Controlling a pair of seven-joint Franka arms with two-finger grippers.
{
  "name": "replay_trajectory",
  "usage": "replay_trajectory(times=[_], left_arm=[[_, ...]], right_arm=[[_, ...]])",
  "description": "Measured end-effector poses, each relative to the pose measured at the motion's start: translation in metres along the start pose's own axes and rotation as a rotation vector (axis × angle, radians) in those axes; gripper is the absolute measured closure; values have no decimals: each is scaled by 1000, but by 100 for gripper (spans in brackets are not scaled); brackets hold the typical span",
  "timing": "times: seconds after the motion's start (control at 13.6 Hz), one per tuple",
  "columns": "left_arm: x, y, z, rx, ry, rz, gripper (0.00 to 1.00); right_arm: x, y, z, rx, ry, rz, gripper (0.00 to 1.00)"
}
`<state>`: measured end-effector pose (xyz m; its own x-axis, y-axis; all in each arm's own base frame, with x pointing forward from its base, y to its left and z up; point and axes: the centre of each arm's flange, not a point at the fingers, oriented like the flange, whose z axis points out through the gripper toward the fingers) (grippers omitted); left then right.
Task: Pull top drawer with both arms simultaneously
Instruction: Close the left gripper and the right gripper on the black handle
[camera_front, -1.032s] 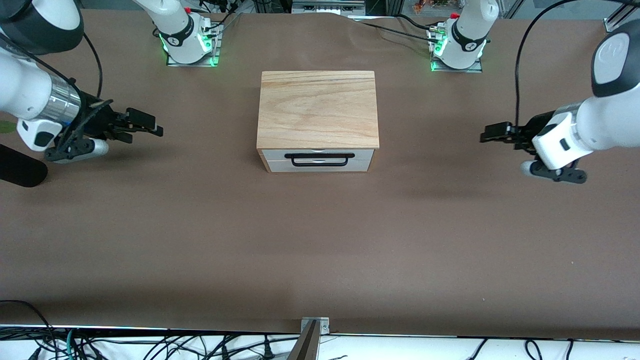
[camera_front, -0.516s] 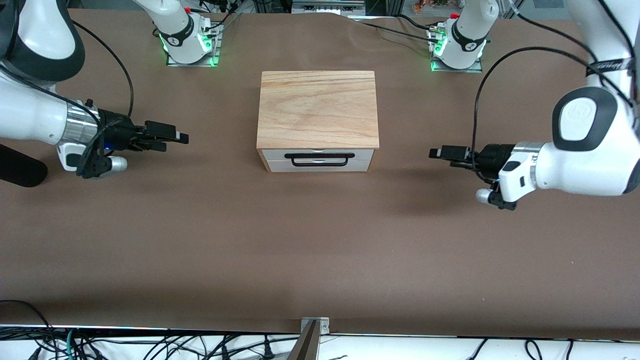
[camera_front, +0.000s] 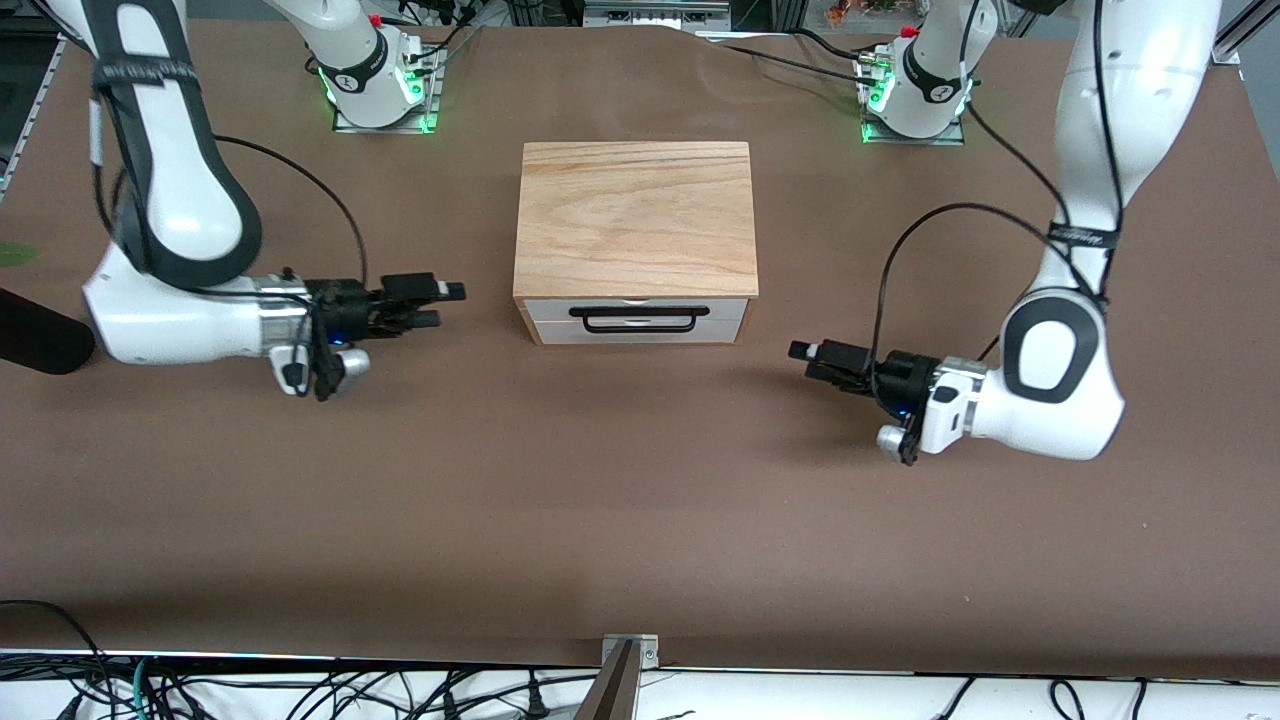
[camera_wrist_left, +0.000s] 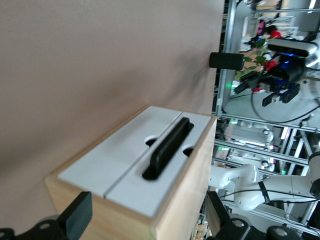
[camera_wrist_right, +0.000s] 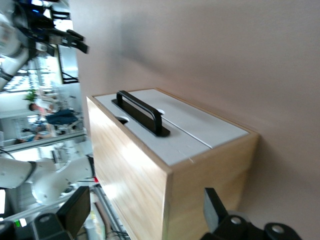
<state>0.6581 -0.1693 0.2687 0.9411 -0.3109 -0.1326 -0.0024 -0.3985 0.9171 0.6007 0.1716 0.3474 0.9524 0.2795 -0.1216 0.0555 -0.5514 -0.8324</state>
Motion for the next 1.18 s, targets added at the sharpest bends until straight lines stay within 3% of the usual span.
replay_trajectory(times=[0.29,0.52,0.66,0.74,0.81,0.88,1.03,1.18], left_arm=[[6,-19,48,-90,35,7,0],[-2,-33,81,-170,74,35,0],[-13,-45,108,-207,95,45,0],[-18,-49,119,-222,102,49,0],[-21,-51,129,-231,105,54,0],[-24,-51,138,-236,104,60,0],[-25,-46,155,-246,108,66,0],[-24,-38,167,-257,115,70,5]], right_arm=[[5,29,58,166,78,-60,0],[4,63,110,340,178,-105,0],[-1,82,151,413,229,-112,2],[-4,85,167,432,239,-109,12],[-7,86,177,442,240,-105,12],[-8,83,183,446,237,-107,18],[-8,79,184,451,240,-110,39],[-7,78,185,460,251,-104,39]])
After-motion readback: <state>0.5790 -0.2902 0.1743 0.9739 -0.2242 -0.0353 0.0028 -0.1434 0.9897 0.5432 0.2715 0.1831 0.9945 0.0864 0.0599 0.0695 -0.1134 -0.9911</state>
